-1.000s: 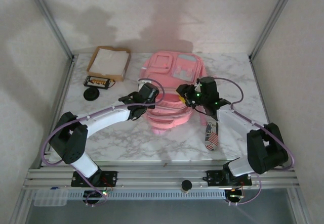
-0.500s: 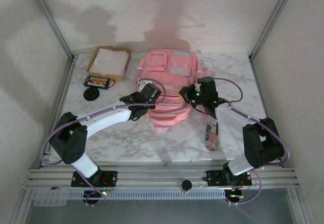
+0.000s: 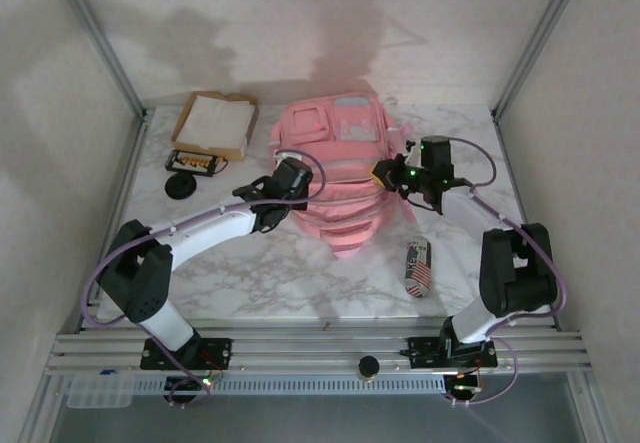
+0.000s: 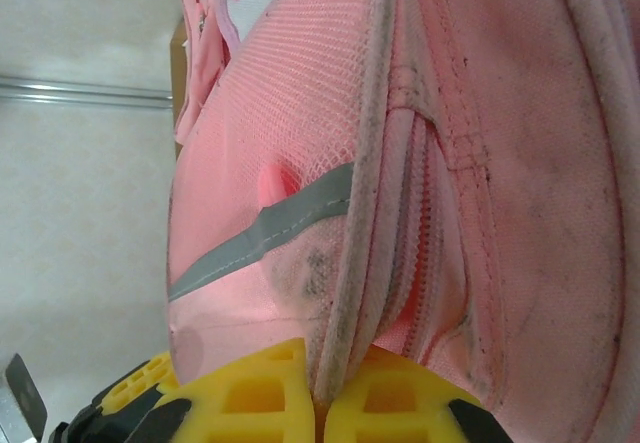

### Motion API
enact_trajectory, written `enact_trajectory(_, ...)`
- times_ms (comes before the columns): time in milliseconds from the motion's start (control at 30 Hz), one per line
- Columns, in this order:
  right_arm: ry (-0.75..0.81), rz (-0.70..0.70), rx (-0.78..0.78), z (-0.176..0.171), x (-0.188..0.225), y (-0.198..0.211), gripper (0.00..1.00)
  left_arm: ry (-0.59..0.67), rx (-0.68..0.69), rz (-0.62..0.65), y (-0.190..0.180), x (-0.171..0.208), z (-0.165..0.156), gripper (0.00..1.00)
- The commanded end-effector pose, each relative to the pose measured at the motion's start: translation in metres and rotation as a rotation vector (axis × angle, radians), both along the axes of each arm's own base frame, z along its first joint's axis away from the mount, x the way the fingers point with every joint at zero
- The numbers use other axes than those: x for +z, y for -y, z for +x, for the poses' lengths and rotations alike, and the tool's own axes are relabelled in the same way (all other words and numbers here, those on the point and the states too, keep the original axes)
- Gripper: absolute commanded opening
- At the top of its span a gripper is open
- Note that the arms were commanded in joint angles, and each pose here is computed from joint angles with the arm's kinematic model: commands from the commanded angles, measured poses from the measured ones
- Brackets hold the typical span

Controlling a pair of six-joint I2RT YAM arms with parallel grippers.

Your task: Pack books, pencil case, and school supplies into a backpack

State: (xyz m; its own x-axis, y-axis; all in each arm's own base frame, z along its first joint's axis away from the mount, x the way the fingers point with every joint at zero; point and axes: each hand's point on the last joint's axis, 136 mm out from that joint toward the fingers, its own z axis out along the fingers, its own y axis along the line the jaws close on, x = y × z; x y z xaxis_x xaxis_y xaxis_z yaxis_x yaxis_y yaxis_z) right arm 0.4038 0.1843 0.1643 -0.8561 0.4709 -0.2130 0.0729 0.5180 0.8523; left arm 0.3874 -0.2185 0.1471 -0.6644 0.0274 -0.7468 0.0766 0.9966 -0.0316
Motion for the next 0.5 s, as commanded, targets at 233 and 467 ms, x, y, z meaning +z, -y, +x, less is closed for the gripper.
enact_trajectory(233,0.115,-0.155,-0.188,0.088,0.003,0.082,0.00,-0.079,-0.020,0.195,-0.008,-0.018,-0.016,0.00)
enact_trajectory(467,0.145,-0.238,-0.173,0.117,0.002,0.090,0.00,-0.089,-0.087,0.141,0.026,-0.023,-0.031,0.00)
